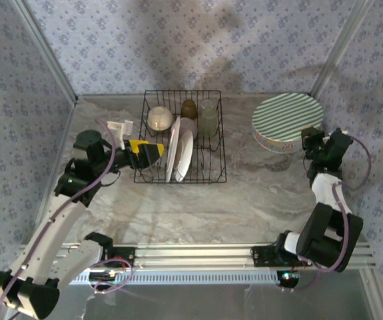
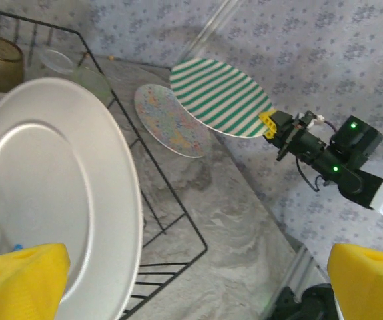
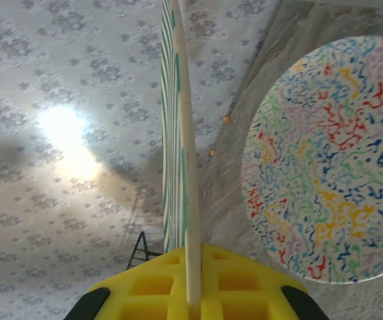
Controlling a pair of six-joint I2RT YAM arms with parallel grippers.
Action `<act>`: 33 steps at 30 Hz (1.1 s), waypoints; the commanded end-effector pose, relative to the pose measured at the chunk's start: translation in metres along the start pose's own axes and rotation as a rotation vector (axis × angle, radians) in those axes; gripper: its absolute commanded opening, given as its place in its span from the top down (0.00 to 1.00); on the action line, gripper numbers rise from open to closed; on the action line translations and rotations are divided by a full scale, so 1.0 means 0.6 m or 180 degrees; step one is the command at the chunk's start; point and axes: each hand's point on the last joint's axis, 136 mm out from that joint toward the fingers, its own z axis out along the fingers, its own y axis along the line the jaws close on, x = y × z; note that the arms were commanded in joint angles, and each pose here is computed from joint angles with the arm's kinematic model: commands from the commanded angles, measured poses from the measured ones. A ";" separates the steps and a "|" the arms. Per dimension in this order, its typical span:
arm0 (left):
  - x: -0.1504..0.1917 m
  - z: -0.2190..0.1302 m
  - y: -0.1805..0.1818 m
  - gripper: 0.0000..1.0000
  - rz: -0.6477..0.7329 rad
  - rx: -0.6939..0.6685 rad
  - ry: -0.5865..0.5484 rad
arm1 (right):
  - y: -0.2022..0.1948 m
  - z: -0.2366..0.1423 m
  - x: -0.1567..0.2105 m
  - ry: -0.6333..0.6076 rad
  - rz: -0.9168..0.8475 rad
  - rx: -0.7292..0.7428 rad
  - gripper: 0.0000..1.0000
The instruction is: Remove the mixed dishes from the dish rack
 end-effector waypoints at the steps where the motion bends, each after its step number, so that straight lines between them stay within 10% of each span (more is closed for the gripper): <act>1: -0.031 -0.029 -0.025 0.01 0.0336 -0.0097 -0.0183 | 0.007 0.010 -0.024 -0.0137 -0.0145 -0.0160 1.00; 33: 0.004 -0.063 0.021 0.01 0.0718 -0.0524 -0.0383 | -0.121 0.167 -0.019 0.0123 -0.0015 -0.0149 1.00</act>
